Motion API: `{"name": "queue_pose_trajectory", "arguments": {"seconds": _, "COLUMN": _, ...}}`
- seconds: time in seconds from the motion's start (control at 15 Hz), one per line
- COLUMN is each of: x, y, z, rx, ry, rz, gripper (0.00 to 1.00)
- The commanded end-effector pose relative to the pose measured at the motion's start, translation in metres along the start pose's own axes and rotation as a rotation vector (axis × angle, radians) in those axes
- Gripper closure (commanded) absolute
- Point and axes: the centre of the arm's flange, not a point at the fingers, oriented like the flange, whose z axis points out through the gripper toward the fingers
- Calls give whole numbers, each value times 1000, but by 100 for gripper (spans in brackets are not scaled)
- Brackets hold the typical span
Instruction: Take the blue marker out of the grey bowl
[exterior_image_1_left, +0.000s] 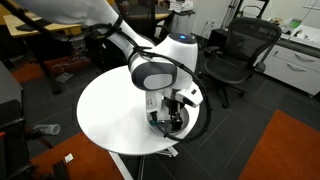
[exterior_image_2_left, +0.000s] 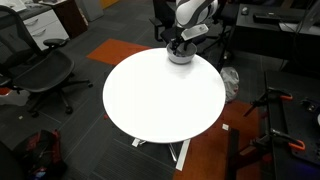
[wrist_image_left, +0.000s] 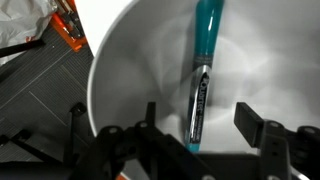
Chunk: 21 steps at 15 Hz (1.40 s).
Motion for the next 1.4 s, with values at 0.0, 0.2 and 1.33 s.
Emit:
{"name": "queue_pose_trajectory", "arguments": {"seconds": 0.0, "x": 10, "y": -1, "z": 0, "rx": 9, "ry": -26, "rz": 18, "gripper": 51}}
{"name": "queue_pose_trajectory", "arguments": {"seconds": 0.2, "x": 11, "y": 0, "z": 2, "rx": 10, "ry": -30, "rz": 21, "gripper": 73}}
{"name": "queue_pose_trajectory", "arguments": {"seconds": 1.33, "x": -43, "y": -29, "z": -137, "rx": -12, "ry": 9, "rz": -114, "gripper": 95}}
